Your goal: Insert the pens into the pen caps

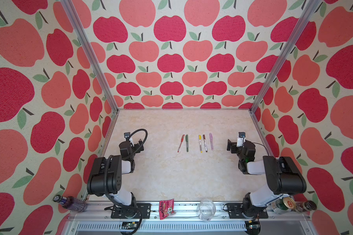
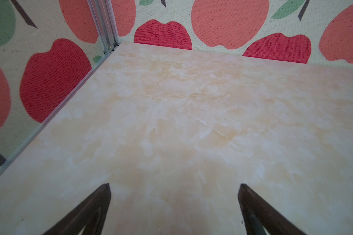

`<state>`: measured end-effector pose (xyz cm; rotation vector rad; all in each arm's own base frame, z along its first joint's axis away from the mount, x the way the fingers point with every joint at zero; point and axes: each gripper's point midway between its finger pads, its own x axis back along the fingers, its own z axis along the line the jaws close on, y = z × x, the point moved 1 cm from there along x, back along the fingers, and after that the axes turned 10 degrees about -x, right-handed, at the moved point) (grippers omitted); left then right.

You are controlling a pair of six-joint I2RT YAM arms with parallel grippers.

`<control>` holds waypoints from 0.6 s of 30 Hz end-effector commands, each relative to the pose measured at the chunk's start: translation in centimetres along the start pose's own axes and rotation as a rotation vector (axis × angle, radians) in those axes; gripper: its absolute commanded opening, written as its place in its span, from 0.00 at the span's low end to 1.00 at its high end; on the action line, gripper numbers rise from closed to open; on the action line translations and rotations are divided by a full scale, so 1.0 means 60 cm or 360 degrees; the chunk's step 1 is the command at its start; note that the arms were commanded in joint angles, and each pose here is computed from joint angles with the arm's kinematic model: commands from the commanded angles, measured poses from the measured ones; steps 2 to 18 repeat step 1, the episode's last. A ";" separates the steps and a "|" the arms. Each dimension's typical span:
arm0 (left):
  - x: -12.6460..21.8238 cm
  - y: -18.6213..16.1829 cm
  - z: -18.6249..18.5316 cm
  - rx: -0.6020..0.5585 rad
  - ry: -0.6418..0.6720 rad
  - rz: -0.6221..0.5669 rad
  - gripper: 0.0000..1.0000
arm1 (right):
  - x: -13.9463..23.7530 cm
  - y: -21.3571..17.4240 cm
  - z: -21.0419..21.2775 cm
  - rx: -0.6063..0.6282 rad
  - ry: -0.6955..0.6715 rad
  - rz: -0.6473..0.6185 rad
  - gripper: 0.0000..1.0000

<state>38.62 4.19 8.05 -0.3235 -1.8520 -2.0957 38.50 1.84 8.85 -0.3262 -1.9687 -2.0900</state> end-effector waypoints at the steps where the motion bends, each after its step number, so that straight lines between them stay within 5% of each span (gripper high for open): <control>1: -0.001 0.008 -0.005 -0.0034 -0.0024 -0.0037 0.99 | -0.002 0.010 0.006 0.0031 0.0014 -0.0028 0.99; 18: -0.001 0.008 -0.005 -0.0034 -0.0024 -0.0037 0.99 | -0.002 0.010 0.006 0.0031 0.0014 -0.0028 0.99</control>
